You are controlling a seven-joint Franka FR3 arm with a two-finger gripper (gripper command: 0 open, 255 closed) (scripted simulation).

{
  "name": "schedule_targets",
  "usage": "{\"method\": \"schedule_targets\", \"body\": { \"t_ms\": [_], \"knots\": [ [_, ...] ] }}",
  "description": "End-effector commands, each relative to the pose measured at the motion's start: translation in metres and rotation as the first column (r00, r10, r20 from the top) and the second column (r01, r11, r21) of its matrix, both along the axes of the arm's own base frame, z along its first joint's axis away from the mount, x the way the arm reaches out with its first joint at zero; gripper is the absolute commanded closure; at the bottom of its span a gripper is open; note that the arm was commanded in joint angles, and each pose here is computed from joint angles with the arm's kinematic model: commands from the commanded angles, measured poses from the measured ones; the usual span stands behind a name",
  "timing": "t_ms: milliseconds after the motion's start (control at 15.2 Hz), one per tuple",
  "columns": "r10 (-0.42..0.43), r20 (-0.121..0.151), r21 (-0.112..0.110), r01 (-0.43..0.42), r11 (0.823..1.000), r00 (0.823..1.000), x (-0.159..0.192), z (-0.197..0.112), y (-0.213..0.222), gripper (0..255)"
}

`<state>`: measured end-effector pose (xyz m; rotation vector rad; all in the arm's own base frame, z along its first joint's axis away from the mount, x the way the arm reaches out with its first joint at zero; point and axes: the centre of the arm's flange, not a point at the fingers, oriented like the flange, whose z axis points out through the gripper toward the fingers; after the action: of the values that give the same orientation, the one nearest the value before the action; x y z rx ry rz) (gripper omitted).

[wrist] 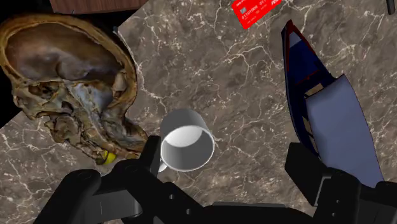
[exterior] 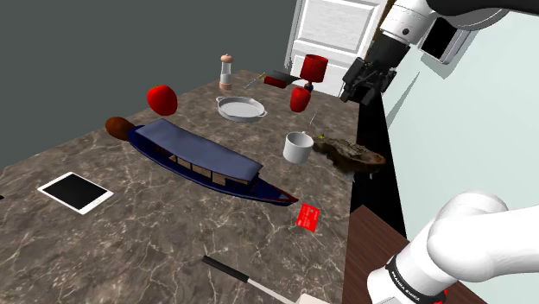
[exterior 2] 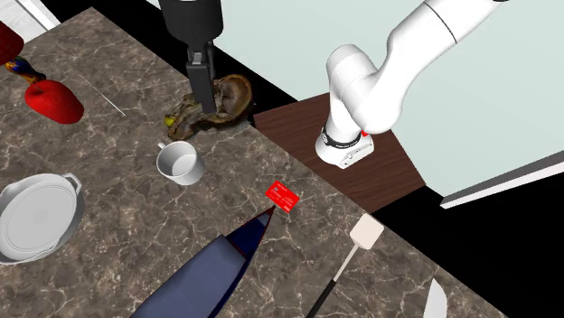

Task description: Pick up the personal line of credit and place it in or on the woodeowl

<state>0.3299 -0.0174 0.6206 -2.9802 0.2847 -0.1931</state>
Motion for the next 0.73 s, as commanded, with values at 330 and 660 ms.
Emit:
{"method": "schedule_targets", "body": {
  "t_ms": [330, 660],
  "knots": [
    [-0.150, -0.142, 0.048, 0.158, 0.986, 0.978, 0.005, -0.060, 0.015, 0],
    [-0.285, -0.286, 0.072, 0.318, 0.945, 0.915, 0.004, -0.120, 0.033, 0]
  ]
}}
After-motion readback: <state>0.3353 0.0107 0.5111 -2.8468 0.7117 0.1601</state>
